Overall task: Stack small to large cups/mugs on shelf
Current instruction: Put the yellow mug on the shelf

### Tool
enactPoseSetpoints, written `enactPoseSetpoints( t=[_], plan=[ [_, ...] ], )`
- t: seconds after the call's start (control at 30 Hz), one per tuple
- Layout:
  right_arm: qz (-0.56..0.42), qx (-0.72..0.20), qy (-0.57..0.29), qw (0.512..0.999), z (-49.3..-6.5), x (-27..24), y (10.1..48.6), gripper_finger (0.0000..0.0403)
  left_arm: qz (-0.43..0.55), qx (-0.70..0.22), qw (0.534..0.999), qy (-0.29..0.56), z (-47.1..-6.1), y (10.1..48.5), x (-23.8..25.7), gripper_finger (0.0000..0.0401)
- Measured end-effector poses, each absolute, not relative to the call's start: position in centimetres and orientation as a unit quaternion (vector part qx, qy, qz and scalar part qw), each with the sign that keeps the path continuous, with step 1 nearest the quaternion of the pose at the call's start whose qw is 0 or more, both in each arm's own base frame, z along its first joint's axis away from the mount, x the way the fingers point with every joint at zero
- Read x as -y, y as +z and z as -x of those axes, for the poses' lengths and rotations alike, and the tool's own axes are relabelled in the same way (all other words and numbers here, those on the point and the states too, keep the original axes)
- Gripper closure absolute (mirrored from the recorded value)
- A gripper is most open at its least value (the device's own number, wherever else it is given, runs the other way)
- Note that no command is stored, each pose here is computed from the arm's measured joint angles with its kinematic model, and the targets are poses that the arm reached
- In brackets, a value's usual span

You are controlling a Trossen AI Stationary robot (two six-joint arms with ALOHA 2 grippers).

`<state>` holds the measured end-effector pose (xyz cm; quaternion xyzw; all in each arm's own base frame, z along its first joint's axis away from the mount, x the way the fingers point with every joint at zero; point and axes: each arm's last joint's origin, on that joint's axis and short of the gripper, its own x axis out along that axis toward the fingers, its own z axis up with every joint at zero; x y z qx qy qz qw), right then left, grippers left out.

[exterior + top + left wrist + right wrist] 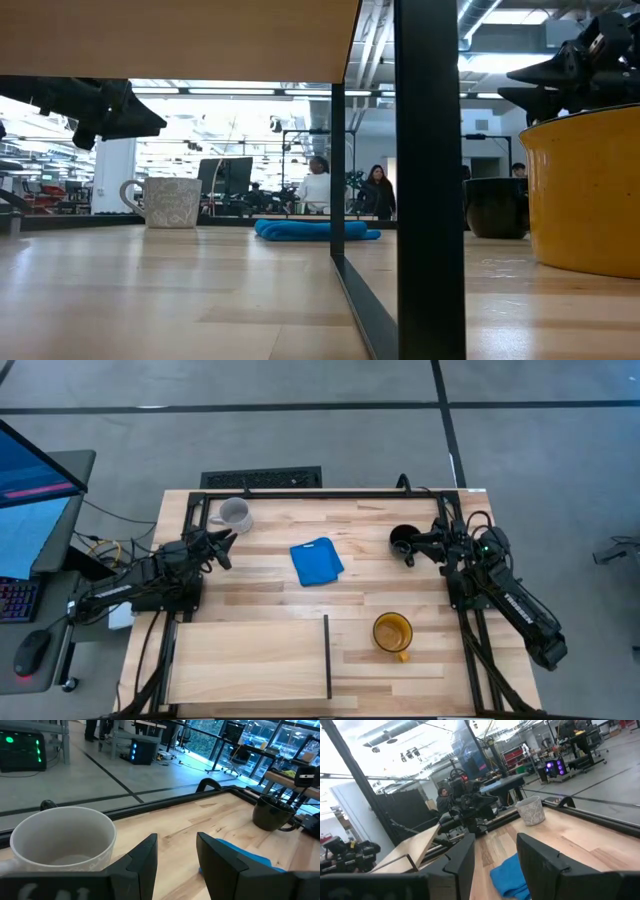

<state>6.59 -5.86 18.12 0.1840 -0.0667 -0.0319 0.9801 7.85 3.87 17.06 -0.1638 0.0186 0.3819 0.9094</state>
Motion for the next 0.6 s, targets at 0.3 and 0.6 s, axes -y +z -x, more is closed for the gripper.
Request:
enactPoseSetpoints(
  t=[0.3,0.6],
  plan=[
    [-0.185,0.081,-0.071,0.977,-6.56,6.09,18.18,0.0234,0.164,-0.019,0.91,0.381,-7.85,17.06,-3.87,0.0274],
    [-0.18,0.103,-0.117,0.971,-6.47,6.35,18.37,0.0234,0.164,-0.019,0.91,0.381,-7.85,17.06,-3.87,0.0274]
  ],
)
